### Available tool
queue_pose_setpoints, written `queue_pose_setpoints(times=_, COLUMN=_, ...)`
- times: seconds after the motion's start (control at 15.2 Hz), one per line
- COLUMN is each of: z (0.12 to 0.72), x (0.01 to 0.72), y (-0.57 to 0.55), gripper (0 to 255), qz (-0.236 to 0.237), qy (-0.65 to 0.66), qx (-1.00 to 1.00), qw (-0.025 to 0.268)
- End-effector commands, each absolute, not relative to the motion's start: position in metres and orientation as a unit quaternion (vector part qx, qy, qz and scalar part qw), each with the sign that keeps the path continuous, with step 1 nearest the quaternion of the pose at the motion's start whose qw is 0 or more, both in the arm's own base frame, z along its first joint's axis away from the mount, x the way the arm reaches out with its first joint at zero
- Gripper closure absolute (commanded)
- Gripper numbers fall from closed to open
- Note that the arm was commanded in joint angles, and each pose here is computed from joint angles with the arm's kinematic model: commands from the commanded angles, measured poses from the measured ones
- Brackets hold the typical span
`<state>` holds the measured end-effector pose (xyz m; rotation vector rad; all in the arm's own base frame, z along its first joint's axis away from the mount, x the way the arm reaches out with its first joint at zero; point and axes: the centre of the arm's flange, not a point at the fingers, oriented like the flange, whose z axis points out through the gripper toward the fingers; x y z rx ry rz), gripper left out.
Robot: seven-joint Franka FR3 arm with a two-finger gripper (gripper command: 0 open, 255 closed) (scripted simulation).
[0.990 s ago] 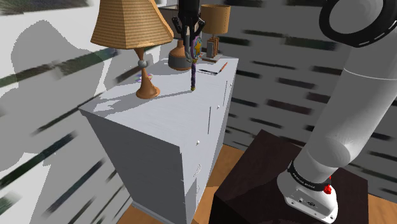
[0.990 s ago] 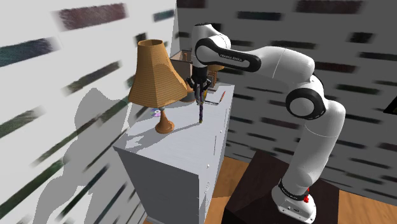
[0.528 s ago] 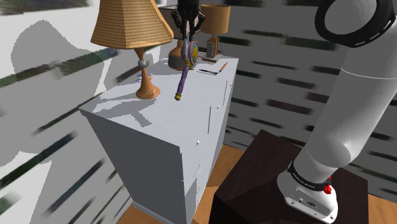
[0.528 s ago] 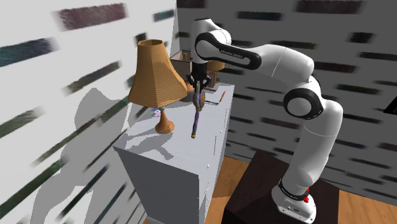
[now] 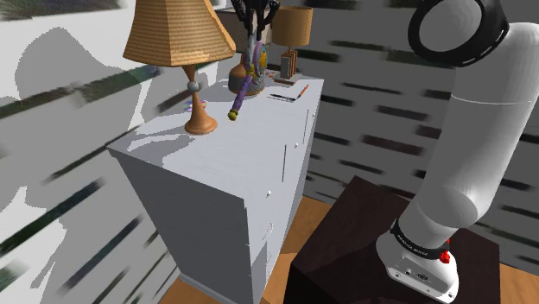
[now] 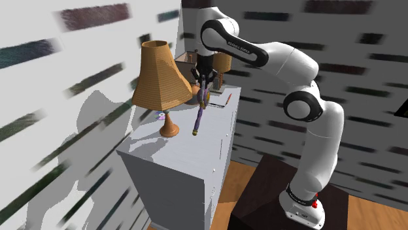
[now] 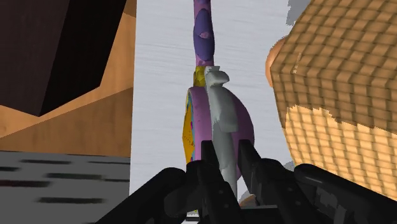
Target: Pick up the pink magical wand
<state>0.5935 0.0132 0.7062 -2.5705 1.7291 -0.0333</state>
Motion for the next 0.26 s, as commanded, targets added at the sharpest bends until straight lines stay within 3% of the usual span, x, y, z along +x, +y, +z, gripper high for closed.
queue_pose_setpoints(times=0.0, z=0.7175, x=0.5934, y=0.0126, gripper=255, qz=-0.011, qy=0.558, qx=-0.829, qw=0.022)
queue_pose_setpoints(times=0.2, z=0.7236, x=0.5933, y=0.0126, gripper=255, qz=-0.011, qy=0.558, qx=-0.829, qw=0.022)
